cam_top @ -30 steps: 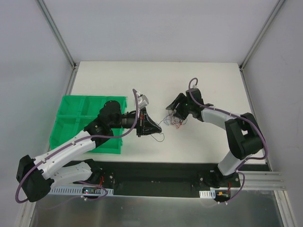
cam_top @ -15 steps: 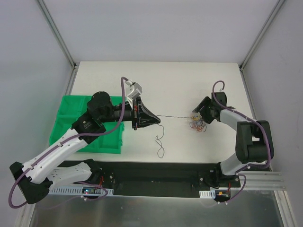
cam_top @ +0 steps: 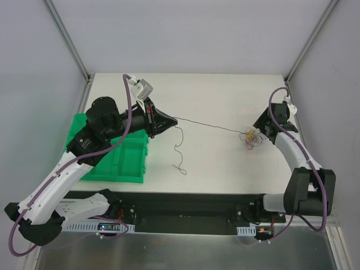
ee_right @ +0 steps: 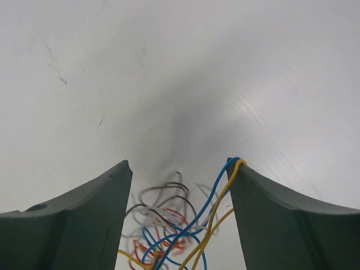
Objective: Untangle the cables
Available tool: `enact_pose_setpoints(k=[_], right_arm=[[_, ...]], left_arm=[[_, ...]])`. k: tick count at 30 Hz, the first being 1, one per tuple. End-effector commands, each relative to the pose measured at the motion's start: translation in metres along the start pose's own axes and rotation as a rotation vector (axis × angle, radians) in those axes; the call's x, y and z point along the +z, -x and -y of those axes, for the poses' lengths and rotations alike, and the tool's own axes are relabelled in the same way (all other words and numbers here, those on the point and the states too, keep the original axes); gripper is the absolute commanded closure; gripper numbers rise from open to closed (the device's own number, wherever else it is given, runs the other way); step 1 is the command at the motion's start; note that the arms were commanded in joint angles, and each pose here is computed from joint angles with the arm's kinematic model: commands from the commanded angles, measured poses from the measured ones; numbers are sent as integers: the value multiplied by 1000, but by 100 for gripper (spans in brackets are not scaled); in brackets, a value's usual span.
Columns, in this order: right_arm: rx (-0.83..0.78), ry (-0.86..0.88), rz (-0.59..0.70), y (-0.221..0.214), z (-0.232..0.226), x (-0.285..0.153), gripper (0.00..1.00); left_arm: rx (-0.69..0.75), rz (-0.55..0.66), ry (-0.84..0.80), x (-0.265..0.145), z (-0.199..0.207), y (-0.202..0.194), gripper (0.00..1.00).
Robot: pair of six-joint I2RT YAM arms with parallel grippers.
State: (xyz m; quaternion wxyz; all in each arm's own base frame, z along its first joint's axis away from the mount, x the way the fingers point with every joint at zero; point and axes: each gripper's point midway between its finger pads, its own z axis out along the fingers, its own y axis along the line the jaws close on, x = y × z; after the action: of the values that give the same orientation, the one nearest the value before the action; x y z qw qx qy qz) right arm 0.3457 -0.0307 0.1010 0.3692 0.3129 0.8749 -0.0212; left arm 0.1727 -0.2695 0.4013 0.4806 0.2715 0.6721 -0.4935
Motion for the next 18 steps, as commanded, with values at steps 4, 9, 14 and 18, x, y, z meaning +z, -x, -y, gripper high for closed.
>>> enact_pose_setpoints(k=[4,9,14,18], right_arm=[[-149,-203,112,49,44,-21,14],[-153,328,-201,-8,-48,-46,11],[-123,490,-405,-55,-68,-78,12],[-159,492,-499,-80,-56,-88,13]], left_arm=[[34,60,126,-20,-8,34,100],[-140,-91,7,9,-3,-3,100],[-296,-224,-46,39,-18,-50,100],[-337,-260,-48,45,-29,-77,100]])
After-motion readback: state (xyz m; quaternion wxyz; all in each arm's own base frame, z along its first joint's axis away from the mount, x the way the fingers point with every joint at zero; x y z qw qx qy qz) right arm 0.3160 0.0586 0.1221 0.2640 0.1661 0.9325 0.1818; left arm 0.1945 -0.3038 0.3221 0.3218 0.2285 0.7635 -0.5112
